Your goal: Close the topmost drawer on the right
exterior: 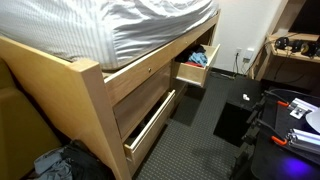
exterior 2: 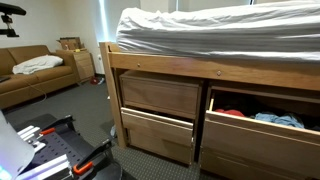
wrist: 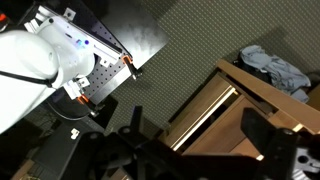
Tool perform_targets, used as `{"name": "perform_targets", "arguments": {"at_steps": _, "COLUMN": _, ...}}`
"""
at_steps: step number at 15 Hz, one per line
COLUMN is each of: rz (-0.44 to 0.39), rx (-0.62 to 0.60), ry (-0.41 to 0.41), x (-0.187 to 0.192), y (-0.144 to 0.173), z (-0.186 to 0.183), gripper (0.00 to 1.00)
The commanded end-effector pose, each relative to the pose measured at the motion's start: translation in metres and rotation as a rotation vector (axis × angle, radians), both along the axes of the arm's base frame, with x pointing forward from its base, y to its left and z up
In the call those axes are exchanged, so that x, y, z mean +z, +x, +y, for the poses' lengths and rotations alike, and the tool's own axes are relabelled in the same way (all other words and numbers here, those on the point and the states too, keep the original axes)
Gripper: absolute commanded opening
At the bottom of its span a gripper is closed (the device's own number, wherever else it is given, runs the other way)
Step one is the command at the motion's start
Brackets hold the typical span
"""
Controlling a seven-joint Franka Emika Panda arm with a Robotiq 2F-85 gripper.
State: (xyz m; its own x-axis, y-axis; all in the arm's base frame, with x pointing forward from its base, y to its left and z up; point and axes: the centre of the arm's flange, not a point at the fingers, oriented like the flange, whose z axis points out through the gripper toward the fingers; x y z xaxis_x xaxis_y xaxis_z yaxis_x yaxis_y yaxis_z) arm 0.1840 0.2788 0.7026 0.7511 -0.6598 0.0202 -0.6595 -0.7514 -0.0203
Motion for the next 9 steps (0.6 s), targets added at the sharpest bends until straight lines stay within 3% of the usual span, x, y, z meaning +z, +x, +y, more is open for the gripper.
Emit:
{"name": "perform_targets", "arguments": {"at_steps": 1, "rz": -0.014, "rx": -0.051, "ry": -0.011, "x": 0.012, "y": -0.012, "z": 0.013, "gripper": 1.00}}
{"name": "perform_targets", "arguments": {"at_steps": 5, "rz": -0.026, "rx": -0.114, "ry": -0.020, "x": 0.030, "y": -0.021, "z": 0.029, "gripper": 1.00}}
{"name": "perform_targets", "arguments": {"at_steps": 6, "rz": -0.029, "rx": -0.123, "ry": -0.054, "x": 0.029, "y": -0.021, "z": 0.028, "gripper": 1.00}}
{"name": "perform_targets", "arguments": {"at_steps": 7, "rz": 0.066, "rx": -0.196, "ry": -0.105, "x": 0.019, "y": 0.010, "z": 0.014, "gripper": 1.00}}
{"name": "perform_targets", "arguments": {"at_steps": 8, "rz": 0.060, "rx": -0.242, "ry": -0.126, "x": -0.022, "y": 0.021, "z": -0.020, "gripper": 1.00}}
{"name": "perform_targets", "arguments": {"at_steps": 9, "rz": 0.061, "rx": -0.290, "ry": -0.153, "x": -0.031, "y": 0.029, "z": -0.028, "gripper": 1.00}}
